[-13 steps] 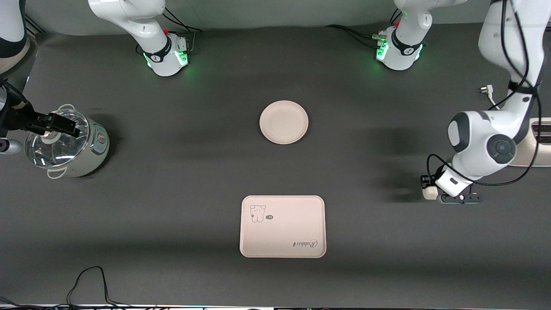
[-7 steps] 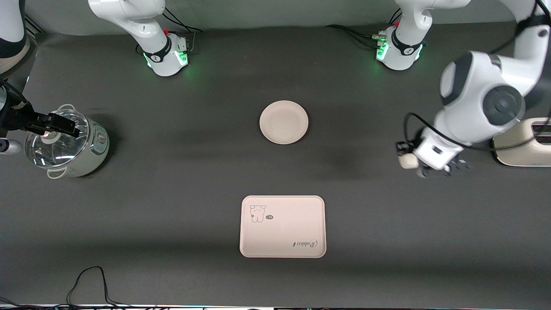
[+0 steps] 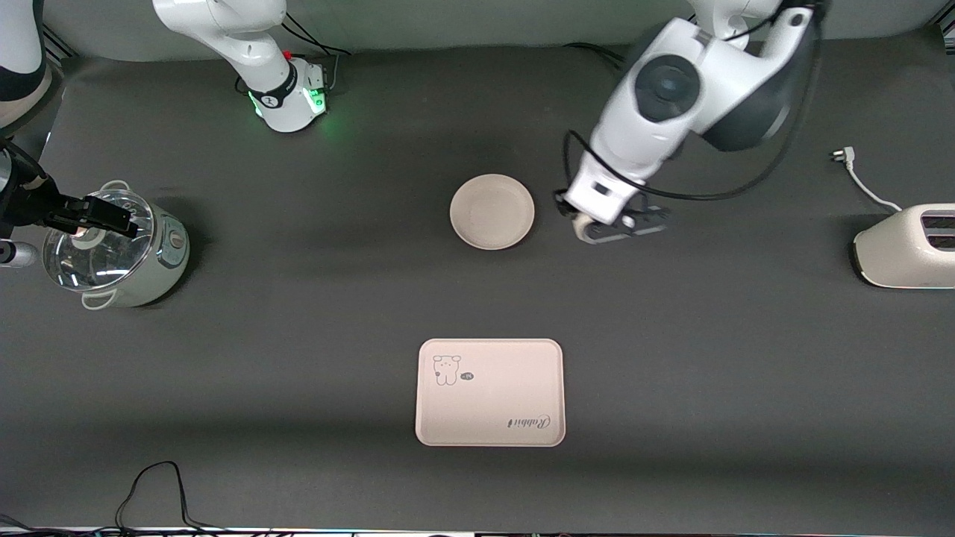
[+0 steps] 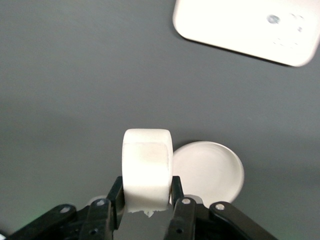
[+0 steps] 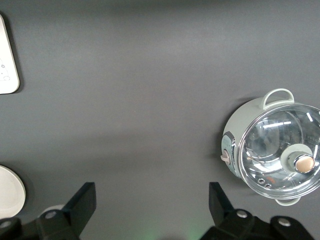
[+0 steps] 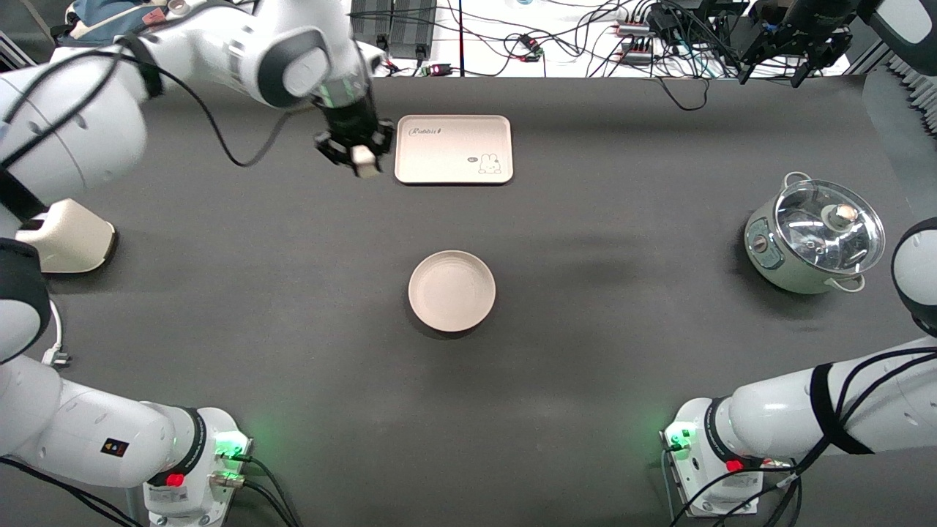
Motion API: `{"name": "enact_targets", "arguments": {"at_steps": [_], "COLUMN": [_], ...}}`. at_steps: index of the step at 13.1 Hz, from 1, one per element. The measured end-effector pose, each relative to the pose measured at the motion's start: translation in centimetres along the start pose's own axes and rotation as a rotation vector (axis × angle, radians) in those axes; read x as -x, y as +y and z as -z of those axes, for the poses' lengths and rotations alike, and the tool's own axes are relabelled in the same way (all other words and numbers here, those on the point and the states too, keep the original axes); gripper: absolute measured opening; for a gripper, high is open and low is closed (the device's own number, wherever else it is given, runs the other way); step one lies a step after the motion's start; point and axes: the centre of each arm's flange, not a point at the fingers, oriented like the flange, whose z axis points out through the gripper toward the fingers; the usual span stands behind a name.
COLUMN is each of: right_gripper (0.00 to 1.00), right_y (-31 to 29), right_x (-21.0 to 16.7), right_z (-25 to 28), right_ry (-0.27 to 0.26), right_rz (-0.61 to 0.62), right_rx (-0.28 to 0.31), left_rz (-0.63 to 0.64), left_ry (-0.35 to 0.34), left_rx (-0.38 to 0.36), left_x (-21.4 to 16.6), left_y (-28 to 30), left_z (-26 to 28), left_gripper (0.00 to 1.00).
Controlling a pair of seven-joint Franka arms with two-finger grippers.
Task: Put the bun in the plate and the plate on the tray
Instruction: 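Carry the bun with the left gripper over the white plate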
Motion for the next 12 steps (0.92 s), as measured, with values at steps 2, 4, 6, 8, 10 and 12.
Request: {"name": "enact_targets", "arguments": {"at_steps": [2,4,6,8,10,12], "right_gripper": [1.00,1.00,1.00,1.00,1.00,1.00], "right_y": [0.0,0.0,0.0,0.0,0.0,0.0], "right_x": [0.0,0.0,0.0,0.0,0.0,0.0], "right_z": [0.0,-0.1,-0.1,-0.1,-0.1,-0.1], "right_ry": [0.000,-0.001,-0.002,-0.002,-0.003,-0.003], "right_rz": [0.000,0.000,0.000,0.000,0.000,0.000], "right_rx": [0.000,0.000,0.000,0.000,0.000,0.000], "left_rz": [-0.001,0.005,0.007,-0.006,-0.019,-0.042], "left_ry": [-0.015,-0.016,-0.022,-0.037,-0.048,-0.045], "left_rx": [0.022,0.004,-0.031,-0.056,-0.077,-0.096], "left_x": [2.7,5.0,7.3,9.1,9.7,10.1], "left_y": [4.0,7.3,9.7,10.5,10.5,10.4], "left_z": [-3.9,-10.1,-18.1,-23.1,-25.9,-27.2], "left_gripper": [0.43,0.43,0.43,0.43,0.43,0.46]}}
